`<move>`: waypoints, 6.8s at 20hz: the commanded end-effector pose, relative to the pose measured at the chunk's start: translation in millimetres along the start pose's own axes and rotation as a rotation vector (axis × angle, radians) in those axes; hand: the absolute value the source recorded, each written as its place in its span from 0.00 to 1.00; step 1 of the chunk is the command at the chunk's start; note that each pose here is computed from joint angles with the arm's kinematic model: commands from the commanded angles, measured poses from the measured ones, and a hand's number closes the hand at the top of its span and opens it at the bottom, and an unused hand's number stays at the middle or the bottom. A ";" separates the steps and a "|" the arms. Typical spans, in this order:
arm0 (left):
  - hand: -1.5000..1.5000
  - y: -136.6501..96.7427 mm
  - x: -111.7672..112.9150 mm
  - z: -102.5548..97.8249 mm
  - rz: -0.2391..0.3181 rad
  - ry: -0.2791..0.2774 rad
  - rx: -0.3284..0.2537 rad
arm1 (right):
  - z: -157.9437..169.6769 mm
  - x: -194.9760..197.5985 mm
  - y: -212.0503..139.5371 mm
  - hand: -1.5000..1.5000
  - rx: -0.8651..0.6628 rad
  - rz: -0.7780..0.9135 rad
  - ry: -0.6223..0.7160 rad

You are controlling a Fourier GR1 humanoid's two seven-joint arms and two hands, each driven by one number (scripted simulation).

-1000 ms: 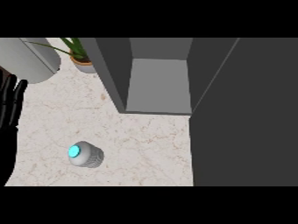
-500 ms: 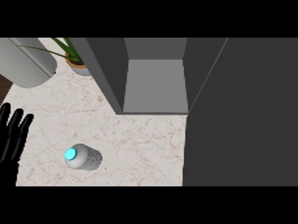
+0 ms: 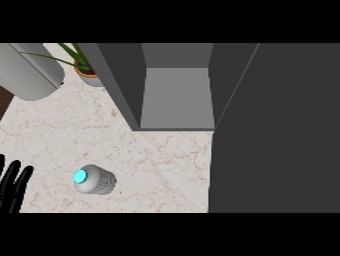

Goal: Pick up the bottled water, place it into the cabinet and close the cabinet

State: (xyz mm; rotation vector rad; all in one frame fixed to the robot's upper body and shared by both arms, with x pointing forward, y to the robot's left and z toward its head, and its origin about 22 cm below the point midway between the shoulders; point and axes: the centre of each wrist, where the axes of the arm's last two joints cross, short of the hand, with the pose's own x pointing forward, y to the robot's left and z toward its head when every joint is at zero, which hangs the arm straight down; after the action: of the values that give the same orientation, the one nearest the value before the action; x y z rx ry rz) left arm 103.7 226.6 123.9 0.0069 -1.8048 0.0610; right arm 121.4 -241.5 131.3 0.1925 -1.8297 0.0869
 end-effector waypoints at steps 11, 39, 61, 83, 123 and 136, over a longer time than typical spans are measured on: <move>0.00 1.5 -49.9 9.5 -0.062 0.064 0.115 | 45.1 20.3 13.5 0.00 0.020 -0.007 -0.010; 0.00 58.0 -244.1 19.8 -0.079 0.154 0.247 | 82.7 34.8 11.0 0.00 0.025 -0.004 -0.013; 1.00 34.2 -308.2 -8.0 0.245 0.154 0.196 | 89.5 10.2 7.6 0.00 0.026 0.013 0.018; 1.00 -14.0 -288.4 -80.0 0.360 0.109 -0.013 | 93.6 19.1 1.2 0.00 0.027 -0.005 0.027; 1.00 -154.1 -171.1 -266.7 -0.248 0.079 0.023 | 85.7 2.5 -11.4 0.00 0.032 0.012 -0.033; 1.00 -111.6 -166.9 -295.7 -0.270 0.137 0.221 | 85.5 3.9 -16.8 0.00 0.073 -0.008 -0.057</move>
State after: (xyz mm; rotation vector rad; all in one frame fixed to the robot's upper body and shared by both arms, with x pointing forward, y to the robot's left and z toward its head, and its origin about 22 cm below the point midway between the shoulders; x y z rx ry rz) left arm 423.2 108.8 21.9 0.3522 -1.6351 0.0505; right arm 47.1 -272.5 95.5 0.1925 -1.8323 0.1738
